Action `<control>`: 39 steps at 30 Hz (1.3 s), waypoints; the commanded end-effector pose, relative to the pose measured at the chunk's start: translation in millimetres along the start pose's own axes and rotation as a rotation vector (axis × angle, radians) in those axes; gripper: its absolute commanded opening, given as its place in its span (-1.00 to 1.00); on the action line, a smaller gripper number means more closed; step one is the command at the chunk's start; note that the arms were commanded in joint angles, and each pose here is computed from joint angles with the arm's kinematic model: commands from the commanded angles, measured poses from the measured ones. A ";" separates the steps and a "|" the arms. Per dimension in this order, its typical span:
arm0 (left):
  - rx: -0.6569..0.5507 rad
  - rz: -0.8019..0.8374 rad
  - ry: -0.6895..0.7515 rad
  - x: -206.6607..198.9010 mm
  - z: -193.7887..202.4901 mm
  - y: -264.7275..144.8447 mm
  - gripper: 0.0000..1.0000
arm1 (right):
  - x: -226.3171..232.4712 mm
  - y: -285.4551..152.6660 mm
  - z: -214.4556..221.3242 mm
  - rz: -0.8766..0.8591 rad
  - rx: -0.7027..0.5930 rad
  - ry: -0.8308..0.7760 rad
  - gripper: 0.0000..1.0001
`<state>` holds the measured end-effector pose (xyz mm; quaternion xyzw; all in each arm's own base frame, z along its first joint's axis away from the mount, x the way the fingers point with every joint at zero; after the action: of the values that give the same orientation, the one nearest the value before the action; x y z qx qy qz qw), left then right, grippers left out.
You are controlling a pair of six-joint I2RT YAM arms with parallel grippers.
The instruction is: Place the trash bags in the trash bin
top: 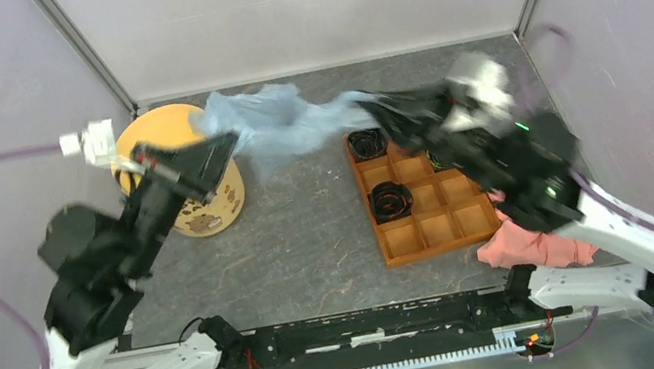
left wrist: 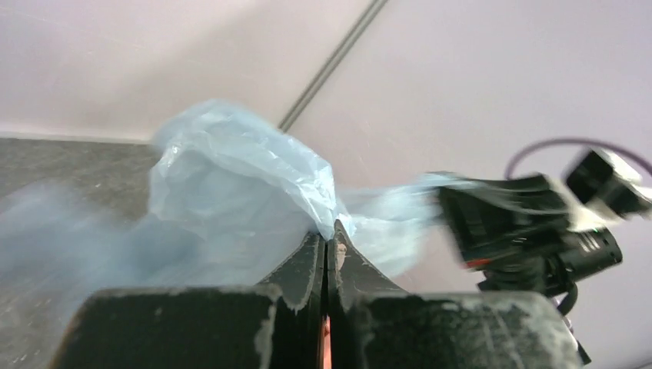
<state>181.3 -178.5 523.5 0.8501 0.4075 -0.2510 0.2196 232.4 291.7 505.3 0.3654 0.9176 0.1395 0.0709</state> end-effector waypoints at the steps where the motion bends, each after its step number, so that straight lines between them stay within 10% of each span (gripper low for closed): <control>1: 0.118 -0.307 -0.014 106.2 95.6 -24.2 -0.96 | 19.9 -44.7 92.4 -0.114 -0.044 -0.040 -0.99; 5: 0.363 -0.549 -0.093 191.1 212.0 -66.4 -0.96 | 21.5 -81.3 270.6 -0.043 0.433 0.094 -0.99; 17: 0.133 0.020 0.092 12.4 35.9 -9.7 -0.96 | 25.9 -4.4 58.1 -0.153 0.111 -0.069 -0.99; 27: 0.325 -0.326 -0.219 164.9 213.6 -90.4 -0.94 | 19.9 -112.8 266.8 -0.061 0.384 0.087 -0.99; 31: 0.337 -0.366 -0.254 179.8 225.4 -117.0 -0.42 | 18.8 -117.4 287.5 -0.066 0.455 0.043 -0.99; 35: 0.354 -0.354 -0.194 169.0 205.6 -129.7 0.70 | 22.9 -124.2 305.4 -0.103 0.544 0.020 -0.99; 39: 0.341 -0.406 -0.104 161.0 173.5 -126.5 1.00 | 39.0 -128.7 310.3 -0.184 0.589 0.067 -0.97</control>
<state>117.3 -123.0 240.5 0.7607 0.4824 -0.4318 0.0470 197.8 276.9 150.7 0.3161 0.9360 -0.1472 -0.0487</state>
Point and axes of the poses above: each gripper's point midway between its finger pads, its own y axis out along the fingers, its own x axis along the line the jaws close on, z = x × y, the point moved 1 cm from there along -y, back along the fingers
